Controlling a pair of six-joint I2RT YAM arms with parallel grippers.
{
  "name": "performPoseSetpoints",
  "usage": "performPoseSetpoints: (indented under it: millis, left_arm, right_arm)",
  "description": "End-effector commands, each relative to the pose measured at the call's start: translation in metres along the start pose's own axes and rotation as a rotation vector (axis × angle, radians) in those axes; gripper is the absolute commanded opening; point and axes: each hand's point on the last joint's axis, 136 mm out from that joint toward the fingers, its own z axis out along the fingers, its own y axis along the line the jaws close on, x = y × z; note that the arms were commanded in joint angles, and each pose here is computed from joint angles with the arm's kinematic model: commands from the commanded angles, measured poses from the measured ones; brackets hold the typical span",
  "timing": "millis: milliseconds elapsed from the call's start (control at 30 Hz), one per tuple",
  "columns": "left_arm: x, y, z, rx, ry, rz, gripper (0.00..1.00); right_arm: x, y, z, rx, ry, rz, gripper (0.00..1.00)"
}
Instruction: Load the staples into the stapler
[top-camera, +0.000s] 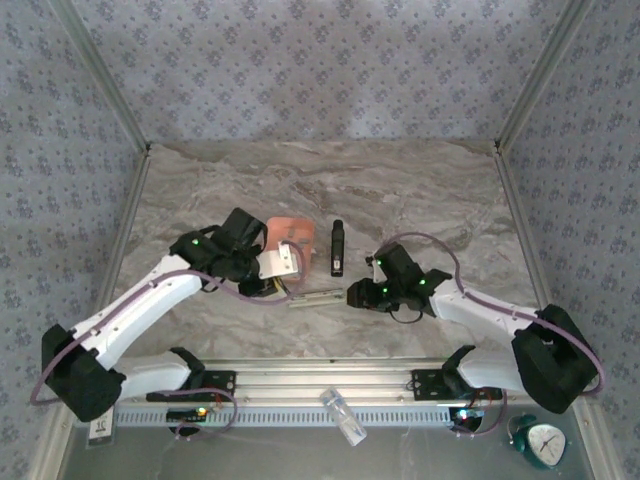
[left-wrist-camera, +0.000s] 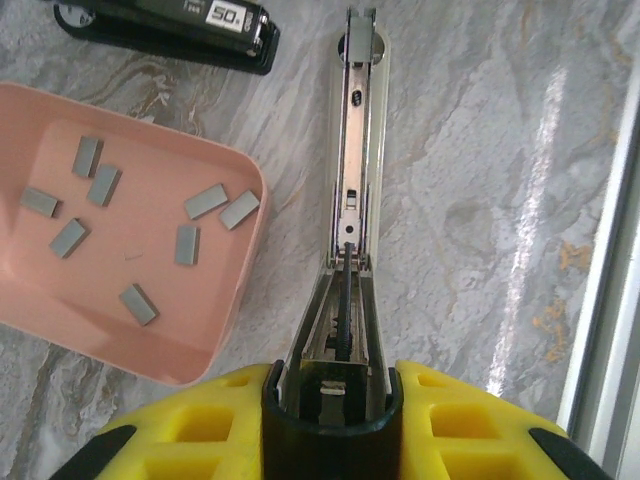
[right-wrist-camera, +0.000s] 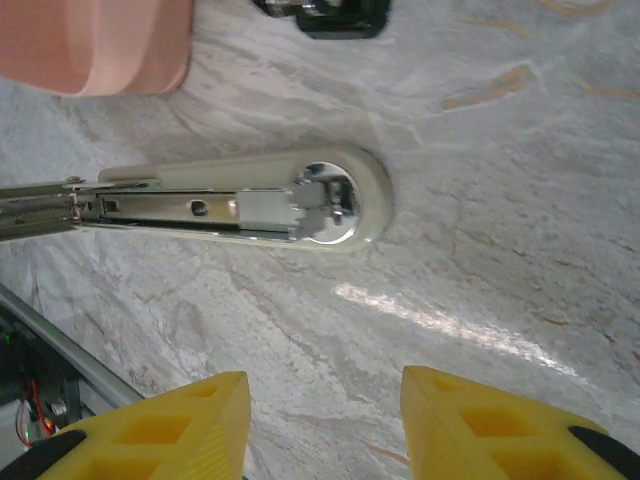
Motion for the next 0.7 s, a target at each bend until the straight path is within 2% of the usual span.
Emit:
performPoseSetpoints:
  millis: [0, 333, 667]
  left_arm:
    - [-0.009, 0.005, -0.005, -0.037, 0.018, 0.005, 0.17]
    - [-0.016, -0.006, 0.005, 0.007, 0.077, 0.086, 0.19]
    - [-0.038, -0.001, 0.012, 0.028, 0.038, 0.018, 0.21]
  right_arm:
    - [-0.005, 0.005, 0.006, -0.051, -0.003, 0.075, 0.43]
    - [-0.021, 0.007, 0.019, -0.121, -0.006, 0.127, 0.43]
    - [-0.016, -0.005, 0.041, -0.105, 0.054, 0.146, 0.33]
